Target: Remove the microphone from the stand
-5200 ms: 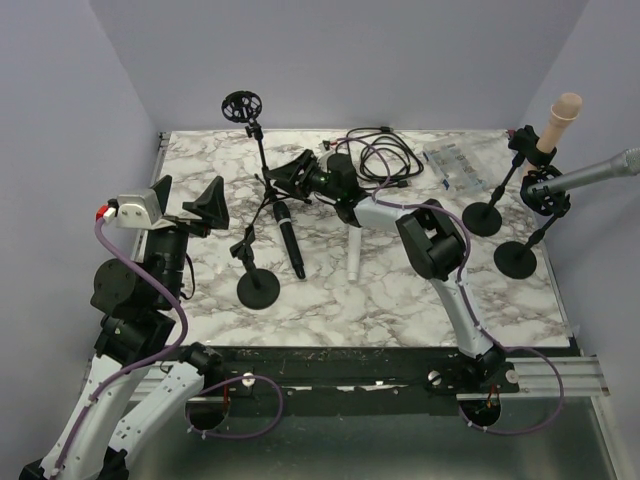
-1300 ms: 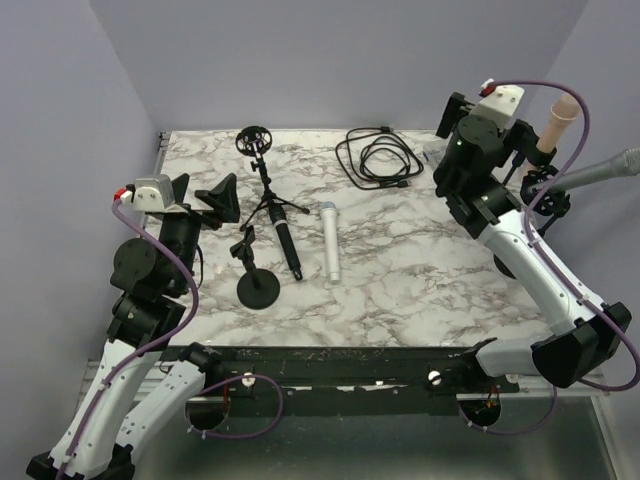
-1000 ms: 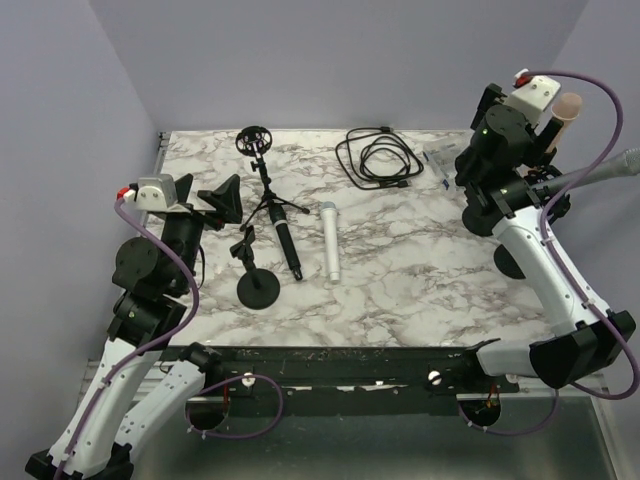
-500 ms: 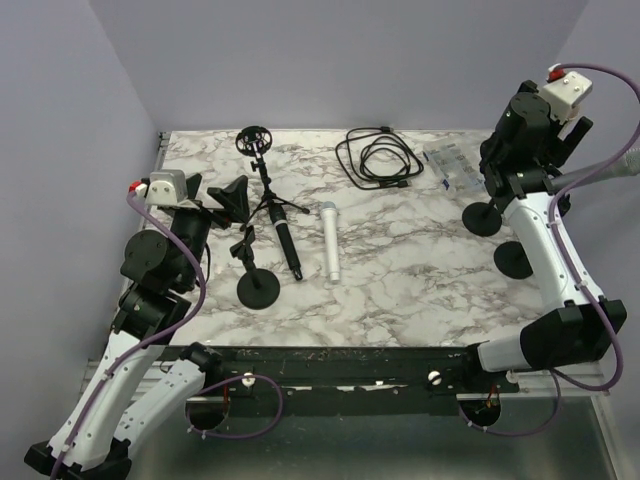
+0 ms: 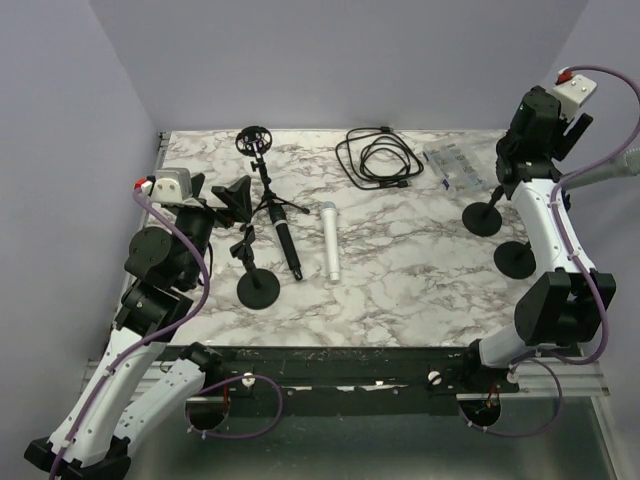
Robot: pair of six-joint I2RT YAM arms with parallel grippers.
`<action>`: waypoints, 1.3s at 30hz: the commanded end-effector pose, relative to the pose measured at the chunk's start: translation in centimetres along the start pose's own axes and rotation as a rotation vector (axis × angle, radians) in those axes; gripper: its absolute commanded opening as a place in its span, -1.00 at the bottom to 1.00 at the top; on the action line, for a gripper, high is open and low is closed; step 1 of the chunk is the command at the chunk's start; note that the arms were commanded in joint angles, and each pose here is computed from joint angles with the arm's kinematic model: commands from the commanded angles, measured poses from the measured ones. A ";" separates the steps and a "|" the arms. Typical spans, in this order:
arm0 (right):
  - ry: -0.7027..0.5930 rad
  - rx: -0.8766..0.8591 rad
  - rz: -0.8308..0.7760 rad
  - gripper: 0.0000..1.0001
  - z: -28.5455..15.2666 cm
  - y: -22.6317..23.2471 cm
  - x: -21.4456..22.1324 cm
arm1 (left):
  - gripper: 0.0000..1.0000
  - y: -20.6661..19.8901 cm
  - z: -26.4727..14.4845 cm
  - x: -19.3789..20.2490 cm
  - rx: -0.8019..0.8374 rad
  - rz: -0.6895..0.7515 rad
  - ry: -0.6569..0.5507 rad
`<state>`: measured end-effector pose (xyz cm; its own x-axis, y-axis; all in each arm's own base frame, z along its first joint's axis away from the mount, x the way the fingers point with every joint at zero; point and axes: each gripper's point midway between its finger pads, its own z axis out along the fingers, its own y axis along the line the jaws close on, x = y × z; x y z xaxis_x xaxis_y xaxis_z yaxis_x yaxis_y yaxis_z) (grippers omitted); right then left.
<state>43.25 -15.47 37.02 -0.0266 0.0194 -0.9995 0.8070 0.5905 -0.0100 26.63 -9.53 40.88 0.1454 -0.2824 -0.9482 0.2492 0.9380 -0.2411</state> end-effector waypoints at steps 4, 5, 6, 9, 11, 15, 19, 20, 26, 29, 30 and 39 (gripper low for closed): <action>-0.010 -0.233 0.024 0.35 -0.1 4.6 0.4 | 0.90 0.1 0.1 -0.4 -0.007 0.014 -0.010; -0.005 -0.253 0.019 0.28 -0.1 4.9 0.6 | 0.90 0.0 0.2 -0.3 -0.007 0.015 -0.008; 0.000 -0.271 0.017 0.20 -0.3 5.2 0.8 | 0.90 0.0 0.2 -0.2 -0.006 0.016 -0.004; 0.016 -0.315 0.036 -0.05 -0.8 5.7 1.1 | 0.90 0.0 0.3 -0.1 -0.003 0.016 0.000; 0.025 -0.385 0.056 -0.18 -1.6 6.6 1.1 | 0.90 0.0 0.3 -0.1 -0.003 0.016 0.000; 0.062 -0.498 0.100 -0.45 -3.1 8.1 1.1 | 0.90 -0.1 0.3 0.0 -0.003 0.016 0.002; 0.128 -0.629 0.115 -0.58 -5.4 9.3 1.4 | 0.90 -0.2 0.4 0.1 0.002 0.014 0.006; 0.133 -0.668 0.115 -0.59 -6.0 9.7 1.3 | 0.90 -0.2 0.4 0.1 0.004 0.013 0.007; 0.114 -0.950 0.109 -0.66 -11.6 11.3 -0.2 | 0.89 -0.6 0.7 0.6 0.018 0.009 0.025; 0.084 -1.080 0.102 -0.67 -14.5 11.6 -1.1 | 0.89 -0.6 0.8 0.8 0.020 0.010 0.031; 0.071 -1.135 0.098 -0.67 -15.5 11.8 -1.4 | 0.89 -0.7 0.8 0.9 0.023 0.010 0.032; 0.101 -1.693 -0.104 -0.81 -27.5 15.7 2.3 | 0.89 -6.0 1.3 2.9 0.302 0.042 0.103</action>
<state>42.13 10.61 35.21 -0.1444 0.0154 -0.9894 -0.4386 0.8953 0.0780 28.02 -12.45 38.78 0.0628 -0.2333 -0.9704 0.3297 0.9226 -0.2005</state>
